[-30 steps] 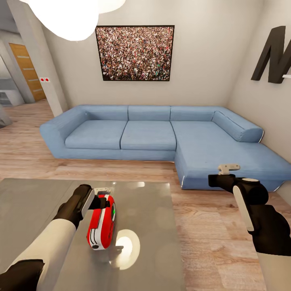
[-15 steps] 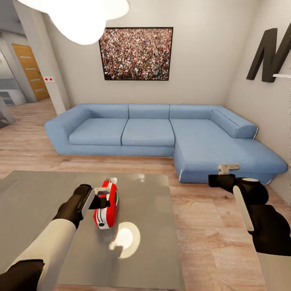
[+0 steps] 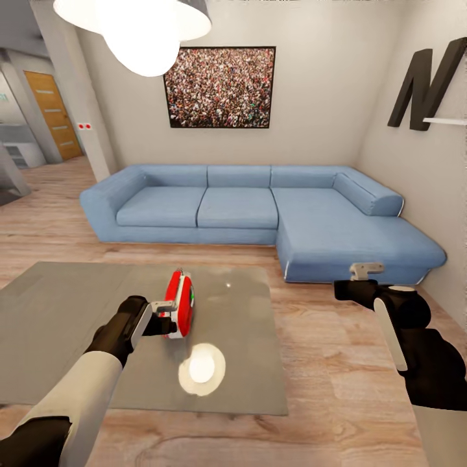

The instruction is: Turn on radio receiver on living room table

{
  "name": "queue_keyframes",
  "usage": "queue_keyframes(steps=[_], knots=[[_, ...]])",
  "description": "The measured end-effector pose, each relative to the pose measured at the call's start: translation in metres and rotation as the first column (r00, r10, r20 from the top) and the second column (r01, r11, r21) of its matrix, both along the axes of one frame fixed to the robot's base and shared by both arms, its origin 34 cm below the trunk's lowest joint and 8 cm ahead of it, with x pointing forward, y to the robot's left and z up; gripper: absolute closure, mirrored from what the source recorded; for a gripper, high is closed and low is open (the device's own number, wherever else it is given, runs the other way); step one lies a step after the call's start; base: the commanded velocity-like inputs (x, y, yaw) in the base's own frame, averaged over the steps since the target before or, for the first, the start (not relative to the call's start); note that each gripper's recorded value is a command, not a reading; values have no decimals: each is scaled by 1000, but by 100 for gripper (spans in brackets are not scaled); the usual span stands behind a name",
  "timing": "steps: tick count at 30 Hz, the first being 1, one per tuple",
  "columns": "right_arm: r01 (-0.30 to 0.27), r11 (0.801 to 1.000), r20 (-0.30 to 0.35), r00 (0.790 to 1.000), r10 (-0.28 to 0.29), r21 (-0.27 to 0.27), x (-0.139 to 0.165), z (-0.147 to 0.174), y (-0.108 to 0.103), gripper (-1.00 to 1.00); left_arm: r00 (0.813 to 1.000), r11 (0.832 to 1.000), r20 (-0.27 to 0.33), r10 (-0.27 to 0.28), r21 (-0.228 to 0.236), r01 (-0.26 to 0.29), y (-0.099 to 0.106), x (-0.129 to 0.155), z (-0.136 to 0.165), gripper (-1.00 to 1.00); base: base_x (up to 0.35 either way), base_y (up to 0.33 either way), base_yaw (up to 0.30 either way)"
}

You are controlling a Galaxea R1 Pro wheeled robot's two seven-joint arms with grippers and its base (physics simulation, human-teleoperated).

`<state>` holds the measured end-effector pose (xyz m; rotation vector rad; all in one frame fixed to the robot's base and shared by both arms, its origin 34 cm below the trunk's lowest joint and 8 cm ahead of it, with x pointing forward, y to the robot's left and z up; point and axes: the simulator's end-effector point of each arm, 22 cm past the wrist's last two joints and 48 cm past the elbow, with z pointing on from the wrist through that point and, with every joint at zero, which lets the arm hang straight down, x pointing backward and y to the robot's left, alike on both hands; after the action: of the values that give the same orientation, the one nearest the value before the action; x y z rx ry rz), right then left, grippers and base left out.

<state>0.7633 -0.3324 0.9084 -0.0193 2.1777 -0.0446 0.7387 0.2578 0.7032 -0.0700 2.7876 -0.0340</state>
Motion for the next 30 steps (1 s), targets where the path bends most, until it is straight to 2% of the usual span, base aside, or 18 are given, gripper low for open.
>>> queue_keyframes(steps=[8, 21, 28, 30], knots=[[-1, 1000, -1, 1000, 1, 0, 0, 0, 0, 100, 1000, 1000, 0, 0, 0, 0, 0, 0, 0, -100, -257, 0, 0], [0, 1000, -9, 1000, 0, 1, 0, -4, 0, 100, 1000, 1000, -1, -1, -1, 1, 0, 0, -1, -100, -13, 0, 0], [3, 1000, -33, 999, -3, 4, -2, -16, -1, 100, 1000, 1000, -9, 1, 0, -1, 2, -5, -7, -100, 0, 0, 0], [7, 1000, -56, 998, -7, 7, -4, -26, -3, 100, 1000, 1000, 7, 4, 3, -4, 5, -6, -12, -100, 0, 0, 0]])
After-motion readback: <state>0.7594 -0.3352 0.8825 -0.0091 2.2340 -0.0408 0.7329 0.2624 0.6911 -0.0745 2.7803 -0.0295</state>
